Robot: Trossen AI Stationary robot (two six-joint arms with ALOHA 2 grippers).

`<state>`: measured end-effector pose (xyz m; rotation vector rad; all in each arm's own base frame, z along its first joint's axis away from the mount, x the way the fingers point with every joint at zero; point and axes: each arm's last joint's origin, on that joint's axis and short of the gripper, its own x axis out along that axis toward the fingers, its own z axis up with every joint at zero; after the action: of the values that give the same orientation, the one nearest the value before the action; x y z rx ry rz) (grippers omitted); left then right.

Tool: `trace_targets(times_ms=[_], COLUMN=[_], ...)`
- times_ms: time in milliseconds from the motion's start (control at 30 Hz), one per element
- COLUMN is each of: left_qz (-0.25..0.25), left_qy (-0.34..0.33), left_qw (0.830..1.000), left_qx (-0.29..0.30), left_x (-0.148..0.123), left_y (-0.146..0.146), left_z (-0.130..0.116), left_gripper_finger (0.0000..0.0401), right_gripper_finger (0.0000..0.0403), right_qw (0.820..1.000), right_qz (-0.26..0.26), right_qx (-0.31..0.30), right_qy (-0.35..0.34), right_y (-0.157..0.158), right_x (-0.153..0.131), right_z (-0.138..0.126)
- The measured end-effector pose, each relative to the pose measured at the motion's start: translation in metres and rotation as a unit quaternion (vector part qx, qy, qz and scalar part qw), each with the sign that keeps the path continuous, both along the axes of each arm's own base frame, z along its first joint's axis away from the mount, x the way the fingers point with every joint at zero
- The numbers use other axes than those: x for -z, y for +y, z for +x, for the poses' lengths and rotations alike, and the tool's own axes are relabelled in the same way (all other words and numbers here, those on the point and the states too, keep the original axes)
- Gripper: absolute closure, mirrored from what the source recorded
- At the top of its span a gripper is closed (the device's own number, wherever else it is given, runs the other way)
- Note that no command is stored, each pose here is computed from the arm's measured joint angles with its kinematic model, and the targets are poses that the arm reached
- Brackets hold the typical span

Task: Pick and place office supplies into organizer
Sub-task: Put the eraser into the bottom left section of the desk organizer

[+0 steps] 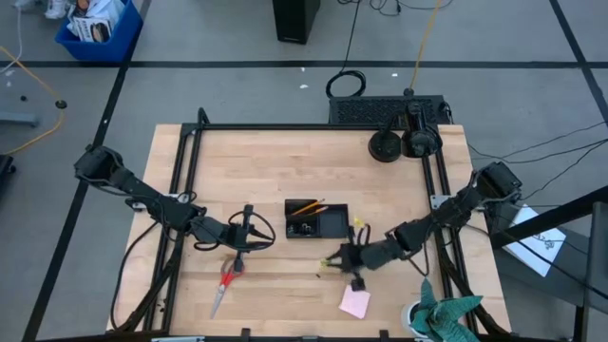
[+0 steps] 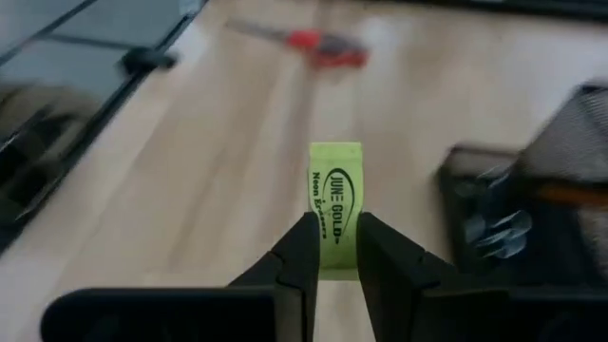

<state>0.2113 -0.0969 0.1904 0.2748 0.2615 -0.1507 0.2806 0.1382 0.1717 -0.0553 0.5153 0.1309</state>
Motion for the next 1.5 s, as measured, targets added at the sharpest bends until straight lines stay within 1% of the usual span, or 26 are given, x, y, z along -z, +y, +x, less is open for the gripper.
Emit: trace_targets(times_ms=[133,233,400,500,733,800,1033,1300,1500], left_qz=[0.008,0.023,0.024,0.024,0.024,0.024,0.024,0.024,0.024], left_qy=[-0.004,-0.018,-0.021,-0.020,-0.017,-0.017,-0.017,-0.017,-0.016], left_qw=[1.000,1.000,0.999,0.999,1.000,1.000,1.000,1.000,1.000], left_qx=[0.002,0.008,0.008,0.009,0.008,0.008,0.008,0.008,0.008], left_x=[-0.001,-0.003,-0.003,-0.003,-0.003,-0.003,-0.003,-0.003,-0.003], left_y=[0.000,0.000,0.000,0.000,0.000,0.000,0.000,0.000,0.000], left_z=[0.000,0.001,0.001,0.001,0.001,0.001,0.001,0.001,0.001], left_gripper_finger=[0.0354,0.0354,0.0354,0.0354,0.0354,0.0354,0.0354,0.0354,0.0354], right_gripper_finger=[0.0348,0.0348,0.0348,0.0348,0.0348,0.0348,0.0348,0.0348,0.0348], right_qw=[1.000,0.999,0.996,0.993,0.990,0.990,0.988,0.985,0.984], right_qz=[-0.015,-0.028,-0.066,-0.081,-0.091,-0.083,-0.083,-0.096,-0.103], right_qx=[0.014,0.012,0.031,0.063,0.080,0.082,0.097,0.091,0.084], right_qy=[-0.022,-0.013,0.052,0.057,0.069,0.076,0.089,0.113,0.115], right_y=[-0.014,-0.018,-0.025,-0.033,-0.048,-0.052,-0.063,-0.063,-0.062], right_x=[-0.009,-0.015,-0.011,-0.008,0.003,0.007,0.012,0.015,0.016], right_z=[0.014,0.029,0.056,0.068,0.087,0.089,0.091,0.088,0.087])
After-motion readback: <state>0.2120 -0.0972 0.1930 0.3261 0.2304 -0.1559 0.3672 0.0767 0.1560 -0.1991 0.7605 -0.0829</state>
